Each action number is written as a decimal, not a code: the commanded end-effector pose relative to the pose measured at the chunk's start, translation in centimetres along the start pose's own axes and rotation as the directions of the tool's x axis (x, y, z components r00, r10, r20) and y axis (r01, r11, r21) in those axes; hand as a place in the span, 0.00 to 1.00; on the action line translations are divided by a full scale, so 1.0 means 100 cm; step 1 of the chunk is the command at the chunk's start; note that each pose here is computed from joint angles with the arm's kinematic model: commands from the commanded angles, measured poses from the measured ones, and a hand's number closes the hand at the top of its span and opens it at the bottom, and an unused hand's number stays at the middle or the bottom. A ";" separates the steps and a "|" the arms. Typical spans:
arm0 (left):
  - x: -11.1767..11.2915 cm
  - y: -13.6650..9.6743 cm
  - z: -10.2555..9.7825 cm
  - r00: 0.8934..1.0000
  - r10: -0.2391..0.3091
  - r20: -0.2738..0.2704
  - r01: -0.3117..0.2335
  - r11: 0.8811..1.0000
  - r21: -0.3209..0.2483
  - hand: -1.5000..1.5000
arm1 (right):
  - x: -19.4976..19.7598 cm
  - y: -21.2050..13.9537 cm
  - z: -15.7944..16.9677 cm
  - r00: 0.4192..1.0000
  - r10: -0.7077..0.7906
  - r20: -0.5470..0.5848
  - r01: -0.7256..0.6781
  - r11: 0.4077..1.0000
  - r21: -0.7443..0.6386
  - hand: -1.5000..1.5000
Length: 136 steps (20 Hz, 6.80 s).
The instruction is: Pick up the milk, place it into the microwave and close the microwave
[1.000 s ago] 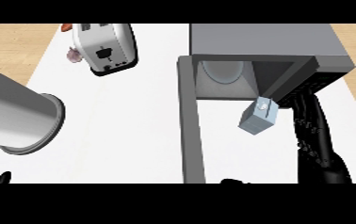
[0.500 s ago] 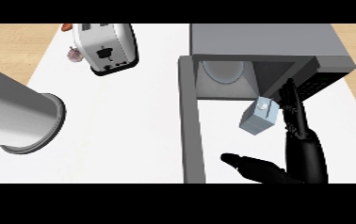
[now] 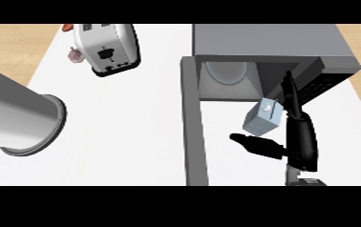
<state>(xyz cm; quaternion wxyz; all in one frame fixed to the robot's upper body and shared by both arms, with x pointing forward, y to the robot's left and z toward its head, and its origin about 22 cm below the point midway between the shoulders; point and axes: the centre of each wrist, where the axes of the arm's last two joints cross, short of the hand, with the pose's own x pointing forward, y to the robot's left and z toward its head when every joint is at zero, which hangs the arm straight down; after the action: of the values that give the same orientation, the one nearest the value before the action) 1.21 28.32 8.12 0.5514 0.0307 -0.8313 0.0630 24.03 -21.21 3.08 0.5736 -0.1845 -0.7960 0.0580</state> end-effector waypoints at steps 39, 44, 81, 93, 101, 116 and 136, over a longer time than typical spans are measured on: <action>-0.013 0.014 0.025 0.999 0.036 0.023 -0.036 0.999 0.004 0.00 | -0.181 -0.015 0.018 0.940 0.330 -0.092 -0.319 0.940 0.118 1.00; 0.014 0.024 0.032 0.998 0.056 0.018 -0.056 0.998 -0.004 0.00 | -0.184 -0.015 0.009 0.960 0.281 -0.012 -0.270 0.934 0.233 1.00; -0.015 0.053 0.020 0.998 0.053 -0.039 -0.052 0.998 0.027 0.00 | -0.024 0.065 -0.180 0.976 0.096 0.193 -0.154 0.939 0.309 1.00; -0.024 0.056 -0.007 0.998 0.065 -0.026 -0.065 0.998 -0.018 0.00 | -0.048 0.045 -0.188 0.944 0.329 0.036 -0.330 0.943 0.035 1.00; -0.037 0.069 -0.015 0.998 0.039 -0.052 -0.041 0.998 -0.038 0.00 | -0.062 0.041 -0.178 0.920 0.387 0.058 -0.384 0.921 -0.059 0.00; -0.052 0.052 -0.028 0.996 0.077 -0.047 -0.083 0.985 -0.151 0.00 | -0.063 0.064 -0.168 0.974 0.216 0.063 -0.221 0.970 0.104 0.00; -0.051 -0.019 -0.041 0.994 0.083 -0.065 -0.099 0.949 -0.301 0.00 | -0.116 0.056 -0.106 0.991 -0.134 0.014 0.126 0.958 0.258 0.00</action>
<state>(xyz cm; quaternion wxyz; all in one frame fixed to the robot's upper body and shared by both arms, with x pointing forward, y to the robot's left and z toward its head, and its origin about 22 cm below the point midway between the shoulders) 6.63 28.29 4.85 0.5696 -0.0880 -0.8169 -0.0241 40.12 -21.58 -3.18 0.5727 -0.0801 -0.8052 0.1315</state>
